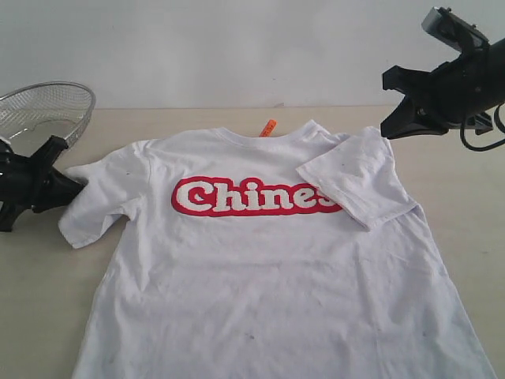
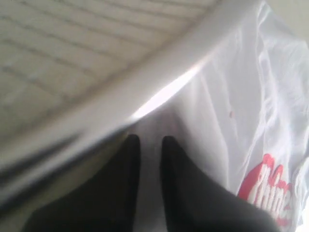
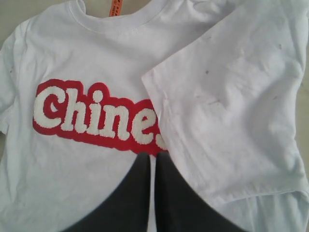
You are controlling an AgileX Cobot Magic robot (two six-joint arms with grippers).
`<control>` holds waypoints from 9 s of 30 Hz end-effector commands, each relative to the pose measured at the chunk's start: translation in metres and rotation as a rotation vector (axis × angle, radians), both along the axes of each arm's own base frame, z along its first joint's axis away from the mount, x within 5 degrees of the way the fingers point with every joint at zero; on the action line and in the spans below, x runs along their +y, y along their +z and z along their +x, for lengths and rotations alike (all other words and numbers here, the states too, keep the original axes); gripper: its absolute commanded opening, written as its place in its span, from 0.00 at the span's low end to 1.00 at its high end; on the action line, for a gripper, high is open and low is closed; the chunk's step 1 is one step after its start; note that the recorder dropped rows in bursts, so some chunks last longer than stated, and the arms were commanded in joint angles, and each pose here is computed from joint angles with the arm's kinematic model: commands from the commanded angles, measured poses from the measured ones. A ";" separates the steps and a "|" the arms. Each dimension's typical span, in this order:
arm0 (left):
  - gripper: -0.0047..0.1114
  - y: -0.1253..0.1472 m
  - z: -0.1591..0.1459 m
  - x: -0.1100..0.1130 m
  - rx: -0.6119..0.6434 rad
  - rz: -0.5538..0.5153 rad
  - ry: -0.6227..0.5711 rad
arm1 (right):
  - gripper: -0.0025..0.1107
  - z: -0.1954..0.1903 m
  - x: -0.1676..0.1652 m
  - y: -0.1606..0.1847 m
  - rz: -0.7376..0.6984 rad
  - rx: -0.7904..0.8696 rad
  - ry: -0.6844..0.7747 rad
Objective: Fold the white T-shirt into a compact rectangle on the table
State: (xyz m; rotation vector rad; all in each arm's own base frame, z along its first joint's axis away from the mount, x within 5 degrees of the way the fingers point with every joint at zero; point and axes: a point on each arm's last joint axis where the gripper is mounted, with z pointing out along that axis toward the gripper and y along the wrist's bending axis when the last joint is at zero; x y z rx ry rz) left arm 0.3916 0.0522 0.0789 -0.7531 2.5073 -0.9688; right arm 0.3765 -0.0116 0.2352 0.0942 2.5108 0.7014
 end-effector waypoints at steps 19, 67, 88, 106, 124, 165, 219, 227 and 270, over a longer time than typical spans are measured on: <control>0.08 0.053 0.005 -0.027 -0.229 -0.091 -0.084 | 0.02 -0.003 0.000 0.006 0.003 -0.007 0.009; 0.51 0.045 -0.001 -0.037 -0.095 0.462 -0.443 | 0.02 -0.004 -0.001 0.004 -0.019 0.000 0.026; 0.08 0.077 0.015 -0.060 -0.295 0.292 -0.380 | 0.02 -0.005 0.000 0.004 -0.006 0.014 0.027; 0.08 0.069 0.029 -0.154 -0.343 0.258 -0.527 | 0.02 -0.005 0.000 0.004 -0.005 0.017 0.032; 0.52 0.058 0.027 -0.162 -0.317 0.221 -0.568 | 0.02 -0.005 0.000 0.004 -0.005 0.017 0.032; 0.21 0.099 0.014 -0.158 -0.333 0.149 -0.636 | 0.02 -0.005 0.000 0.004 -0.003 0.017 0.034; 0.08 0.018 0.036 -0.179 -0.198 0.259 -0.540 | 0.02 -0.004 0.000 0.004 -0.009 0.008 0.024; 0.08 0.024 0.038 -0.197 -0.222 0.192 -0.536 | 0.02 -0.005 0.000 0.004 -0.004 0.015 0.032; 0.08 0.131 -0.089 -0.121 -0.186 0.285 -0.671 | 0.02 -0.103 0.002 -0.031 0.022 0.226 -0.049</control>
